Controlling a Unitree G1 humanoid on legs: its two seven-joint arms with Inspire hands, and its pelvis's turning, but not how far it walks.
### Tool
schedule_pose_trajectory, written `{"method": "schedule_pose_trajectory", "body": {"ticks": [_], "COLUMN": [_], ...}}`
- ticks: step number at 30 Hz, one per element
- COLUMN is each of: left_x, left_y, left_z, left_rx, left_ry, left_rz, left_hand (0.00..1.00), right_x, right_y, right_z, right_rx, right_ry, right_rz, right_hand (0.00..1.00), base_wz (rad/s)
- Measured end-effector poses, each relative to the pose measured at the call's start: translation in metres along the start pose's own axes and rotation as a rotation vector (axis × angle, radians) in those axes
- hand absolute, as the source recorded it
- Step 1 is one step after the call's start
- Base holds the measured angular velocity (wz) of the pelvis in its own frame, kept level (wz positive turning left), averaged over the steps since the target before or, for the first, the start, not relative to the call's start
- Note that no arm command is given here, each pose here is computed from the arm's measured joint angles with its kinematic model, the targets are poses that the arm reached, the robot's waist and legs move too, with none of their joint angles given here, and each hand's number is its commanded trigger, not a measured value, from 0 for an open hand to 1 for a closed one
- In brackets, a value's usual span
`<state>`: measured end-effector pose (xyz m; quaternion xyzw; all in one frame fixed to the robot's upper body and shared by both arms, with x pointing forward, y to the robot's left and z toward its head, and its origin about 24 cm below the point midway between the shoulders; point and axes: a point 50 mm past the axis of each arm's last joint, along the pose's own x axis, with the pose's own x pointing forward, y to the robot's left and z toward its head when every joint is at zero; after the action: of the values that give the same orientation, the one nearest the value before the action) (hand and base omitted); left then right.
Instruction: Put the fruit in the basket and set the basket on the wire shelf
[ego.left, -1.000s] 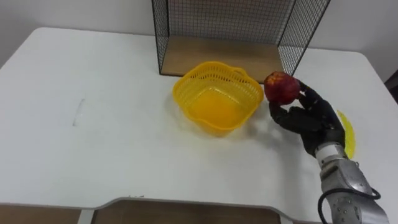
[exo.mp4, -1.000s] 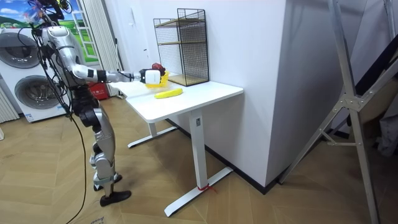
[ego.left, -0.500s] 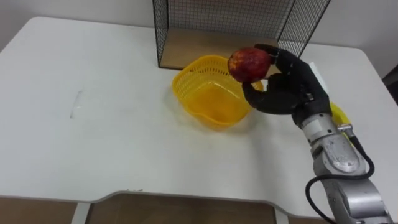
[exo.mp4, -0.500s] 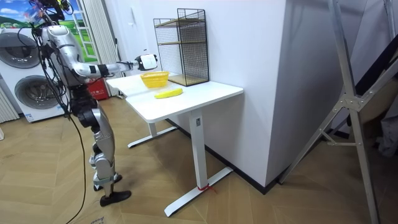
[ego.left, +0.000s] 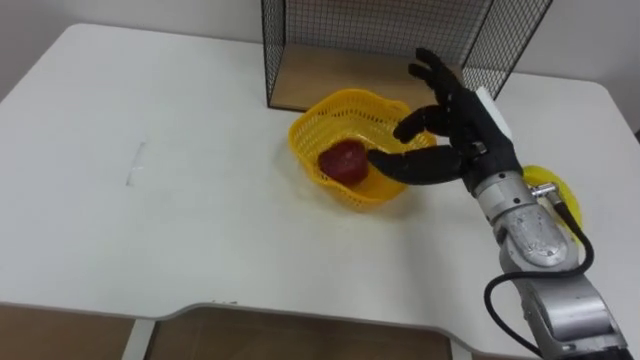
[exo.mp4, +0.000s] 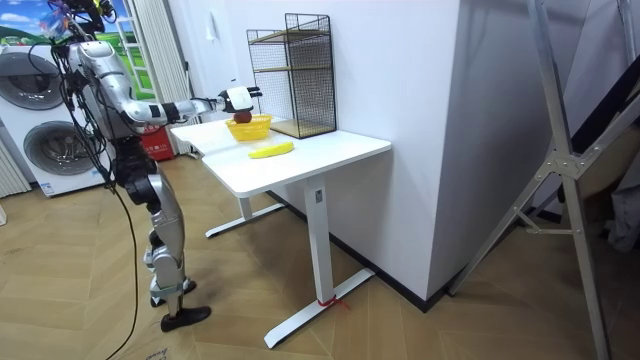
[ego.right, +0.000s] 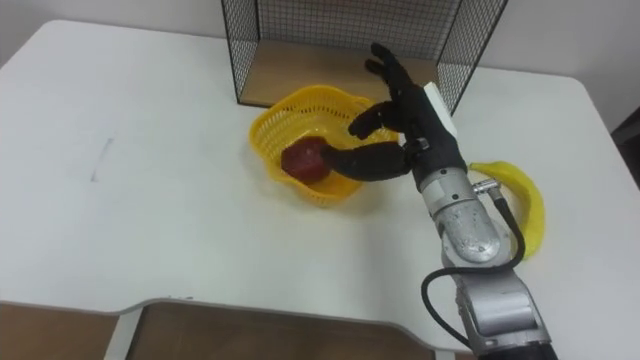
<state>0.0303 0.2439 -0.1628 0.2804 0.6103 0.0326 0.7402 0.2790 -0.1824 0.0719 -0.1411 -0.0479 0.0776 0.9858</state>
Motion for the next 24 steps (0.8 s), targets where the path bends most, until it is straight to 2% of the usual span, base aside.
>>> {"method": "schedule_pose_trajectory", "body": {"ticks": [18,24], "left_x": [0.001,0.002], "left_y": [0.001,0.003], "left_z": [0.004,0.007], "left_rx": [0.001,0.037], "left_ry": [-0.010,-0.027], "left_rz": [-0.021,-0.014], "left_hand": [0.00,0.00], "right_x": [-0.001,-0.001], "right_y": [0.000,-0.001], "right_z": [-0.010,-0.011], "right_rx": [-0.036,-0.030], "right_ry": [0.048,0.051], "right_rz": [0.001,-0.003], "right_hand": [0.00,0.00], "base_wz": [0.00,0.00]}}
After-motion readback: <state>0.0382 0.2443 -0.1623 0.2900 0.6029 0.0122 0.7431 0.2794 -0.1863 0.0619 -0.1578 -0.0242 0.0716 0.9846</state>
